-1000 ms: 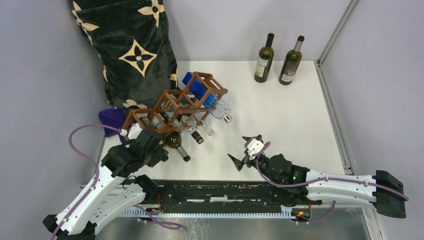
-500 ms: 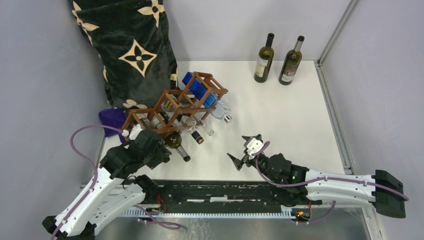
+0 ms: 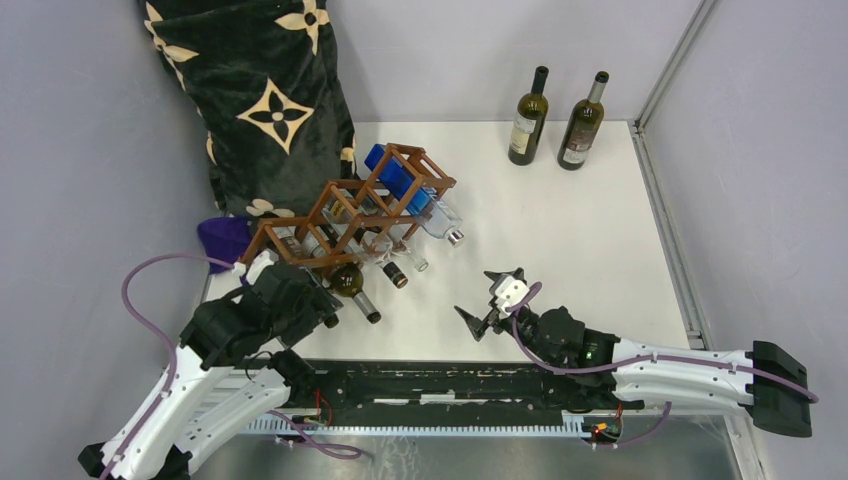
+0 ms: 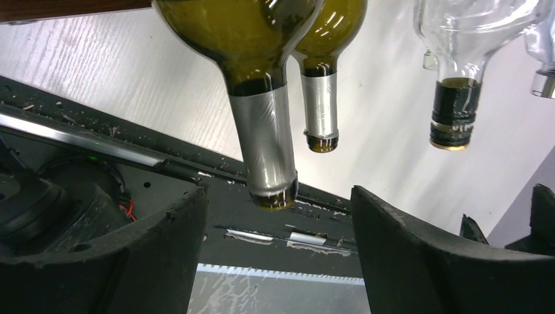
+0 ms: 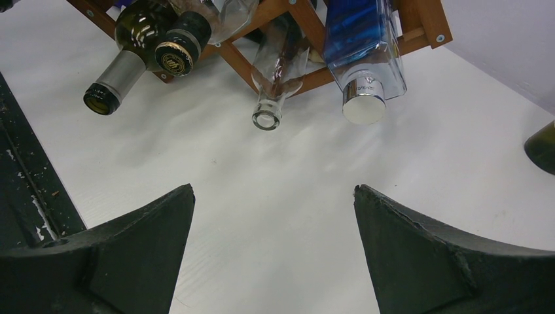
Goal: Put the wine bottle on the wine rack
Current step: Adjust the wine rack at the center of the board, then pick up the wine bottle from the corner of the board.
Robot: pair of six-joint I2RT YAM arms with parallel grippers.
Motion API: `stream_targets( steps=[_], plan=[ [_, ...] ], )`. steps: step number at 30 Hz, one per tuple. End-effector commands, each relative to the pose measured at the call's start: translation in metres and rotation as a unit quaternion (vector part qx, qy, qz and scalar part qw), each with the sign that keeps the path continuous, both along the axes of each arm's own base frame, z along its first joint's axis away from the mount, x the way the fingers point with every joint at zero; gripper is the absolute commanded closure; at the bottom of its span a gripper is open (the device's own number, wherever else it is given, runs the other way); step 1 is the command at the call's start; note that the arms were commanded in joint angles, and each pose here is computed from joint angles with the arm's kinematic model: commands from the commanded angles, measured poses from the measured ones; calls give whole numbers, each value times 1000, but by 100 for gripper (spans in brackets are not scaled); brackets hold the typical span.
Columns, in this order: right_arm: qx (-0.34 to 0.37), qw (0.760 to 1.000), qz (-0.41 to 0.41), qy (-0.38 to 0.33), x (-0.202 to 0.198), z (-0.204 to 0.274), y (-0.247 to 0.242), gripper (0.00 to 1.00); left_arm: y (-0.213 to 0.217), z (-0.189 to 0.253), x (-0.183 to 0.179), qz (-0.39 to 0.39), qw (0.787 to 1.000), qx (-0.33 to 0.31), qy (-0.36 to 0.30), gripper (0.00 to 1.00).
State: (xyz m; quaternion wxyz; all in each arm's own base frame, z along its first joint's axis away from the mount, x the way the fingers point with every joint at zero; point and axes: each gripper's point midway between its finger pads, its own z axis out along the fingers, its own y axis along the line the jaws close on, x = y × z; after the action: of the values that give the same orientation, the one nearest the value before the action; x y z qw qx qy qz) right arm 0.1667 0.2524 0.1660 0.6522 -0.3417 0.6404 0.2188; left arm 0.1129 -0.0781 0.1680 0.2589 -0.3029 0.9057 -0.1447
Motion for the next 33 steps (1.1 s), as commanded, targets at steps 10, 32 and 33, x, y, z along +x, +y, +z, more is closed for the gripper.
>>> stream_targets(
  steps=[10,32,33],
  plan=[
    [29,999,9,-14,0,31,5,2,5,75,-11,-109,989,-4,-103,14],
    [12,1000,-3,-4,5,42,10,2,-76,182,83,-309,836,51,-450,0],
    [6,1000,-9,-4,7,42,11,2,-77,181,93,-308,834,71,-453,0]
  ],
)
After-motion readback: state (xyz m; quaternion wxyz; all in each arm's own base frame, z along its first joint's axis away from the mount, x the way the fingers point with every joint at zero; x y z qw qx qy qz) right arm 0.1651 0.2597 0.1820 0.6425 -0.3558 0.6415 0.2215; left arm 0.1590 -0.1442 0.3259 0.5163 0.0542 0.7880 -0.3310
